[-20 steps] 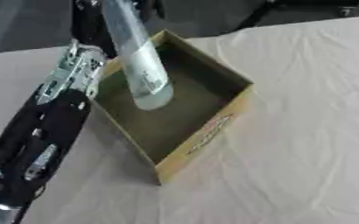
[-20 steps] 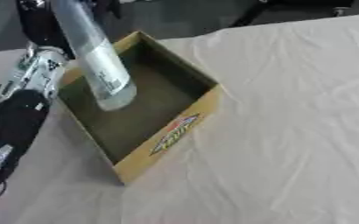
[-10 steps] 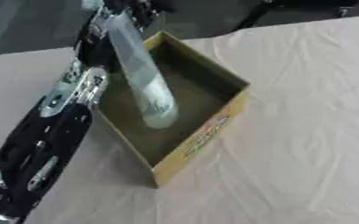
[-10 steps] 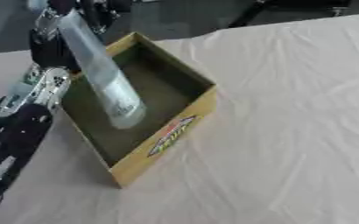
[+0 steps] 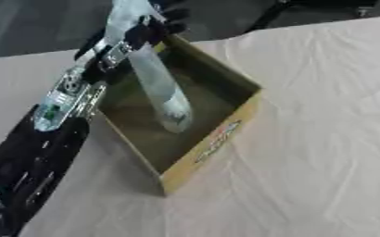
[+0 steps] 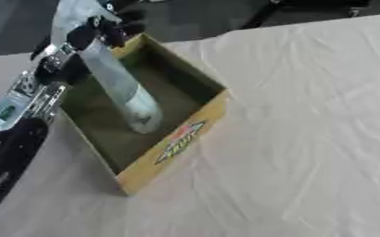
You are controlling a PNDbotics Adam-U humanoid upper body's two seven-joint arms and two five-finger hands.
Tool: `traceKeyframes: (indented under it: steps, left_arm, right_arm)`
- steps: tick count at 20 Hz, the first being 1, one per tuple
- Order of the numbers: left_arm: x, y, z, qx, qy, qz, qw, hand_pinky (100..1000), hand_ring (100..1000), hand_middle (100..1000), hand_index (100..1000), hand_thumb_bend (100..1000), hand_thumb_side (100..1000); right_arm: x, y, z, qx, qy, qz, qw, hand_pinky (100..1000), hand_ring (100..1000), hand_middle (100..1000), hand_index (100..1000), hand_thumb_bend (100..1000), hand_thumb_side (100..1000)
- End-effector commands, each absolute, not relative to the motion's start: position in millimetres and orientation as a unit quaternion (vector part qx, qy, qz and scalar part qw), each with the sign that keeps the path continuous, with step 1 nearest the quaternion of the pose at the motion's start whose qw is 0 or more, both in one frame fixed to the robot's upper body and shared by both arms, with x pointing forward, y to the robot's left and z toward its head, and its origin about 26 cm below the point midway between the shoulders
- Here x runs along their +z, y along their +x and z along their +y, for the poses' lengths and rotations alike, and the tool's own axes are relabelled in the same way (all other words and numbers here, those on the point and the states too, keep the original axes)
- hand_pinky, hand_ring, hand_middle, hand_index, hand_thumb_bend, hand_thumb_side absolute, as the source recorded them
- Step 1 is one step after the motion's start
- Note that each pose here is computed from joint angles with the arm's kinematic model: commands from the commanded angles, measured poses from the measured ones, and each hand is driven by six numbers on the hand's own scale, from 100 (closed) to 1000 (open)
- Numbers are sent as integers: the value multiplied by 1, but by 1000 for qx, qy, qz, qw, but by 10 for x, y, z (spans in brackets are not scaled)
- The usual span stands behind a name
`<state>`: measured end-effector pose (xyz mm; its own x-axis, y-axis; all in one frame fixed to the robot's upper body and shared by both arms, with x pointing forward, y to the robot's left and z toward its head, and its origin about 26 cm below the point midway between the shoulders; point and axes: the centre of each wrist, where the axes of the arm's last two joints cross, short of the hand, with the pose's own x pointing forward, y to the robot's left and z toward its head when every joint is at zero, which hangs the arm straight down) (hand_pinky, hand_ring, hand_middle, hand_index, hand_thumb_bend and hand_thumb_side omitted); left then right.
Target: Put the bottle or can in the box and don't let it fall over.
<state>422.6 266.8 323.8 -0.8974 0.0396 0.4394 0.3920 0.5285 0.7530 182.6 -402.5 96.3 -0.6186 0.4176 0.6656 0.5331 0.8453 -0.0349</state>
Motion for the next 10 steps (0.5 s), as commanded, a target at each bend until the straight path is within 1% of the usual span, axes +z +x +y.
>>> traceKeyframes:
  steps: [1, 6, 10]
  left_arm:
    - [3353, 4141, 2774, -552, -73, -819, 137, 1000, 1000, 1000, 760, 100, 812]
    - [3278, 4136, 2821, -591, -57, -789, 156, 1000, 1000, 1000, 808, 112, 881]
    - [3222, 4139, 2875, -595, -60, -781, 179, 1000, 1000, 1000, 819, 132, 896]
  right_arm:
    - [1002, 1788, -4059, -77, -275, -895, 343, 927, 1000, 1000, 919, 100, 523]
    - [986, 1759, -4071, -78, -278, -892, 348, 928, 1000, 1000, 919, 100, 523]
    - [969, 1734, -4078, -78, -280, -890, 352, 928, 1000, 1000, 919, 100, 524]
